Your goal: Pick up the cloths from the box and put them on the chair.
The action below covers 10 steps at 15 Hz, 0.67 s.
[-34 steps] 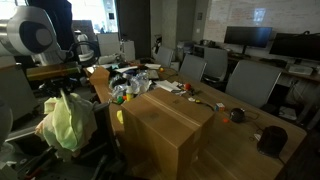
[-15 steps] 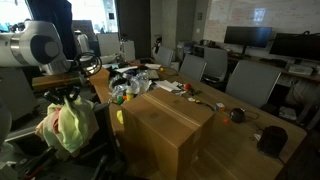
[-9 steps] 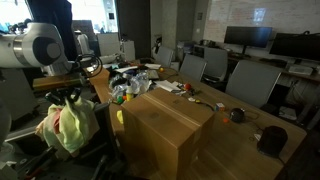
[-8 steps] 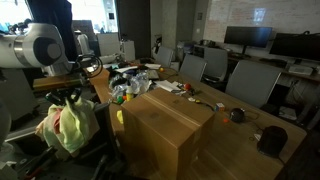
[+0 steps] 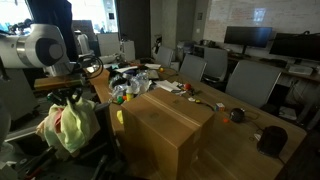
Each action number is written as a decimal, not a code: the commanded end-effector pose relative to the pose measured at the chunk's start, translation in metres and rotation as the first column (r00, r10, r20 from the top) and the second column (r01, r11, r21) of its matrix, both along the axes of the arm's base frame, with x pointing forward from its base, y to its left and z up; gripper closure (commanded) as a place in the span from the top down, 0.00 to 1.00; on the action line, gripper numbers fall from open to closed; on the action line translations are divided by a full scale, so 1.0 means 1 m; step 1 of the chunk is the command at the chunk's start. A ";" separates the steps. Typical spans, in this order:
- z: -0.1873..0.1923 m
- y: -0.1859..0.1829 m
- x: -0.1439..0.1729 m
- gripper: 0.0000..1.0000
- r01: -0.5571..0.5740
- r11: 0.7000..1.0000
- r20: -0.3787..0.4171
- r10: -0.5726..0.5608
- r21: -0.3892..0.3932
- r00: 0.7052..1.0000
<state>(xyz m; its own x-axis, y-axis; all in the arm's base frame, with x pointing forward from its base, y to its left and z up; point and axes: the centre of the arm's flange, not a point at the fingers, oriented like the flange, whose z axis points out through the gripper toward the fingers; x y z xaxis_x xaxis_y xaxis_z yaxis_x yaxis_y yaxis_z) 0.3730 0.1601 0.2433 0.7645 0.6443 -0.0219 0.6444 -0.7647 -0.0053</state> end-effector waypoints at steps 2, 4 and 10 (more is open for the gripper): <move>-0.004 0.001 0.008 0.54 0.050 0.999 0.018 -0.050 -0.005 0.999; -0.002 -0.001 0.007 0.70 0.075 0.997 0.030 -0.075 -0.020 0.997; 0.008 -0.007 0.003 1.00 0.104 0.993 0.050 -0.102 -0.046 0.994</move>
